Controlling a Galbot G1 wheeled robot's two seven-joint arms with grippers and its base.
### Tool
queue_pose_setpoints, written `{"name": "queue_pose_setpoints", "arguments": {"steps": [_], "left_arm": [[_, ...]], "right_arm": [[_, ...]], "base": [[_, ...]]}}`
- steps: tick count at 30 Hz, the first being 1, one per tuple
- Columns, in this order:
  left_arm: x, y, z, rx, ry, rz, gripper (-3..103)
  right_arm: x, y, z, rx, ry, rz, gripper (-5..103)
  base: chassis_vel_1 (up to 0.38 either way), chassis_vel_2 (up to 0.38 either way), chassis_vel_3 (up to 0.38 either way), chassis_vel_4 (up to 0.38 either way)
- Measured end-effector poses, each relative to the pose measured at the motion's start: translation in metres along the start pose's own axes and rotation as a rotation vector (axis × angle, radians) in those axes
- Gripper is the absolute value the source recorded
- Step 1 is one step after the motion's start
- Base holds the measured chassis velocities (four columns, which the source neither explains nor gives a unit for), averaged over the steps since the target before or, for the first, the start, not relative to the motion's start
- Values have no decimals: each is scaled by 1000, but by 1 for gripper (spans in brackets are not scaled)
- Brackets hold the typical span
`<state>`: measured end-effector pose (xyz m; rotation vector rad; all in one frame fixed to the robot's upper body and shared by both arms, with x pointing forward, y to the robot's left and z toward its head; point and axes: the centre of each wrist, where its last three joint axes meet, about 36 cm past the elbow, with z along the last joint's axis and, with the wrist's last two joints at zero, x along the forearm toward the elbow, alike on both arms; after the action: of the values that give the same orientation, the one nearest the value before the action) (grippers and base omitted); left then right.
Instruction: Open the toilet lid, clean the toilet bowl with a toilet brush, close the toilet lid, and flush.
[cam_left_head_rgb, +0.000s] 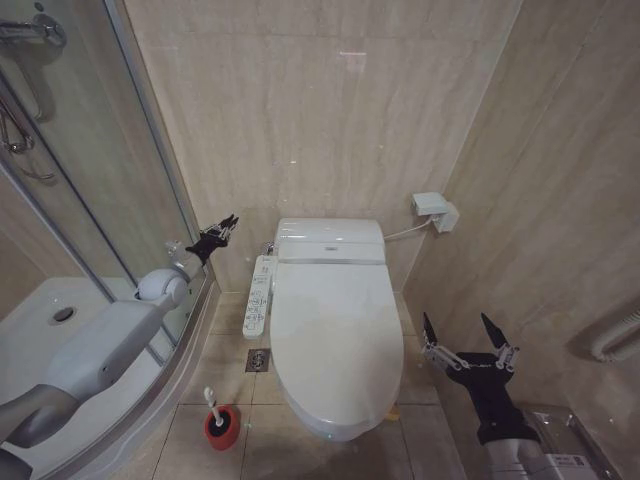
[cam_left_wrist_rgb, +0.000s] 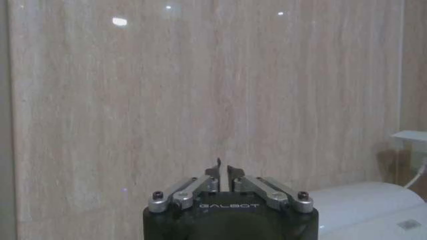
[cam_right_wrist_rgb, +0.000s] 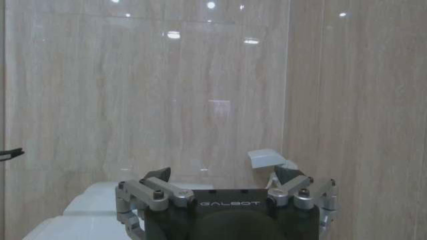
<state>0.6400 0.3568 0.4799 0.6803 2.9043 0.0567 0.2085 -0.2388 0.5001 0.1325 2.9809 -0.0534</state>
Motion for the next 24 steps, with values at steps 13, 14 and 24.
{"name": "queue_pose_setpoints", "arguments": {"steps": [13, 14, 24], "left_arm": [[12, 4, 6, -3, -5, 60, 0], [12, 4, 6, -3, -5, 63, 0], [13, 4, 8, 0, -2, 75, 0]], "right_arm": [[0, 0, 0, 0, 0, 0, 100], [0, 0, 0, 0, 0, 0, 100], [0, 0, 0, 0, 0, 0, 100]], "base": [[0, 0, 0, 0], [0, 0, 0, 0], [-47, 51, 55, -47]]}}
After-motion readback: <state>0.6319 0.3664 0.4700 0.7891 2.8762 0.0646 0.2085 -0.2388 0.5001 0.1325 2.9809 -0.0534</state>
